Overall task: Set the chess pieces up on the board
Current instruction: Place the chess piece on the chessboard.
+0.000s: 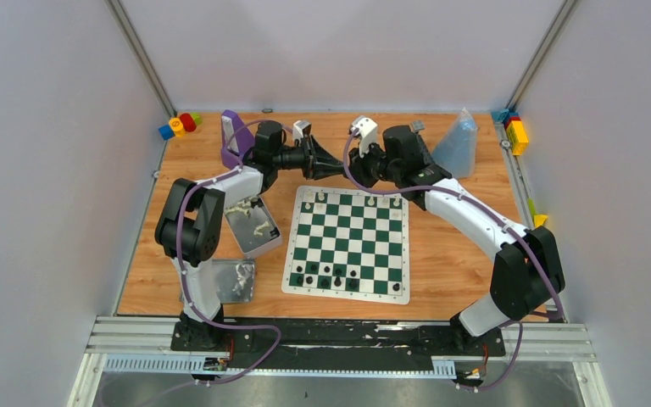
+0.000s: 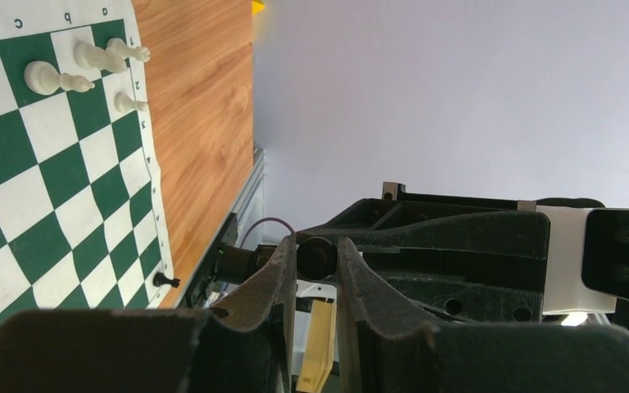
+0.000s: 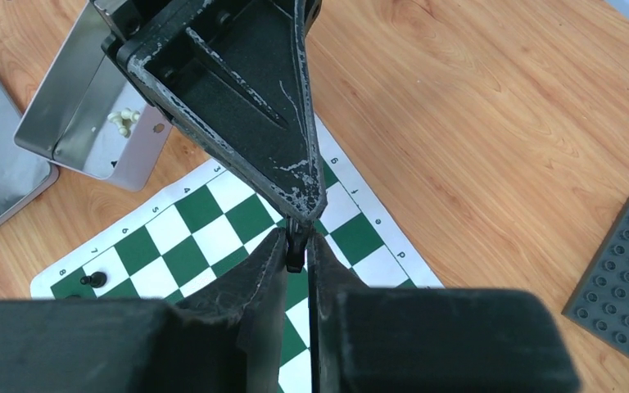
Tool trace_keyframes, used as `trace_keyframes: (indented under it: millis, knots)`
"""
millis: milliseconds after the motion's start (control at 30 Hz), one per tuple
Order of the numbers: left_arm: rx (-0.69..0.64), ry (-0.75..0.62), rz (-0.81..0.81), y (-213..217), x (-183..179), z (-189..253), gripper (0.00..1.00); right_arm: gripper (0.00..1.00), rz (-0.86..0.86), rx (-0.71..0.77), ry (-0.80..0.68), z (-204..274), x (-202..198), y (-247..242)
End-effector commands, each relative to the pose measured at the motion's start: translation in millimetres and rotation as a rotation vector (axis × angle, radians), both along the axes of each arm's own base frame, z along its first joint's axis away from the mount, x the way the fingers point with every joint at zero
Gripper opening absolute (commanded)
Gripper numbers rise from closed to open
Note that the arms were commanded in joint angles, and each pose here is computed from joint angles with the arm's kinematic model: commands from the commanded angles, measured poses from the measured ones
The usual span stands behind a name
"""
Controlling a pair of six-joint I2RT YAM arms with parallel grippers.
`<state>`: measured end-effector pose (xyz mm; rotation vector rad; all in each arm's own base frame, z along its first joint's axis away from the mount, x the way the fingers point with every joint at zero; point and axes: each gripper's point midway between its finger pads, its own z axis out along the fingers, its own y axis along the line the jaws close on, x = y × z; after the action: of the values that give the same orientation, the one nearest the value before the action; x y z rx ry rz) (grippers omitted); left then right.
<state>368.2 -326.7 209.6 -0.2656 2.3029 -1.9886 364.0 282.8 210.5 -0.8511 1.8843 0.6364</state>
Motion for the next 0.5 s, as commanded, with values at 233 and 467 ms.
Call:
trace_keyframes:
  millis: [233, 467]
  knots:
    - [0.022, -0.041, -0.033, -2.8, -13.1, 2.1, 0.37, 0.0, -0.019, 0.033, -0.135, 44.3, 10.3, -0.2]
    - [0.129, -0.18, -0.058, 2.8, -9.2, 0.8, 0.53, 0.0, 0.083, -0.01, -0.144, 41.7, -15.7, -5.7]
